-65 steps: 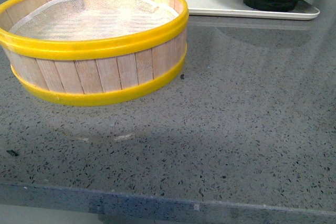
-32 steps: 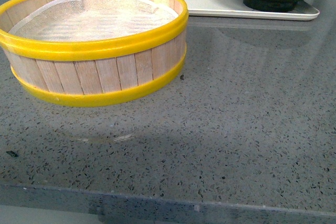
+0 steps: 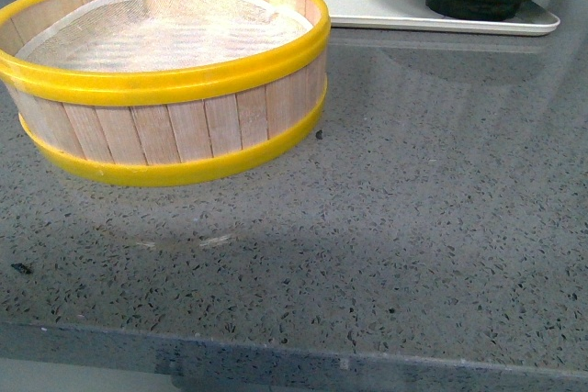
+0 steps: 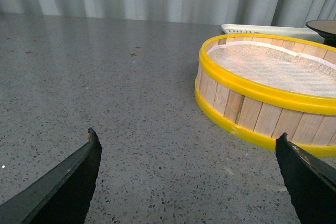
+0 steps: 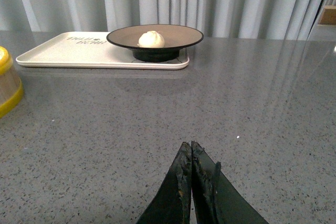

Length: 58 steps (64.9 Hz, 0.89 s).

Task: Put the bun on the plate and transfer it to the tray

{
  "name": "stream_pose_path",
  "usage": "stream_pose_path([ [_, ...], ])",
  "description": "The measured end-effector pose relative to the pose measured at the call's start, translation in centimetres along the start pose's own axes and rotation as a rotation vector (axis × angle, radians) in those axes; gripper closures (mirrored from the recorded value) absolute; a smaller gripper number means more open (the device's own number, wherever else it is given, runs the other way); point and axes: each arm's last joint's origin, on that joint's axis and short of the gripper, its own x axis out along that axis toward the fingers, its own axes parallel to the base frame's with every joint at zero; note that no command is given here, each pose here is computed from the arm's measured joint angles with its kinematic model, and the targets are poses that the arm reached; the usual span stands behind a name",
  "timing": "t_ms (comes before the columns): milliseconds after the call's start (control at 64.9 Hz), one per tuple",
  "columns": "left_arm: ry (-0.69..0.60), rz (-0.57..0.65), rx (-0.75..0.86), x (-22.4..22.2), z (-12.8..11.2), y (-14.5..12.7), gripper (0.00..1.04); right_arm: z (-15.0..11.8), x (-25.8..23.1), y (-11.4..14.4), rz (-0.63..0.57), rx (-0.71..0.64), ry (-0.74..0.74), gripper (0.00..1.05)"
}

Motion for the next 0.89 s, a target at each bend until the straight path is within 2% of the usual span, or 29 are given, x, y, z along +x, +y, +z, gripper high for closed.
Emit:
stream_pose_path([
  [277, 0.0, 0.0, 0.0, 0.0, 0.0, 0.0, 0.07, -1.3, 0.0, 0.0, 0.0, 0.002, 0.0, 1.03],
  [663, 0.0, 0.0, 0.0, 0.0, 0.0, 0.0, 0.07, -1.3, 0.0, 0.0, 0.0, 0.002, -0.002, 1.03],
  [894, 0.0, 0.0, 0.0, 0.0, 0.0, 0.0, 0.07, -1.3, 0.0, 0.0, 0.0, 0.002, -0.002, 0.68],
])
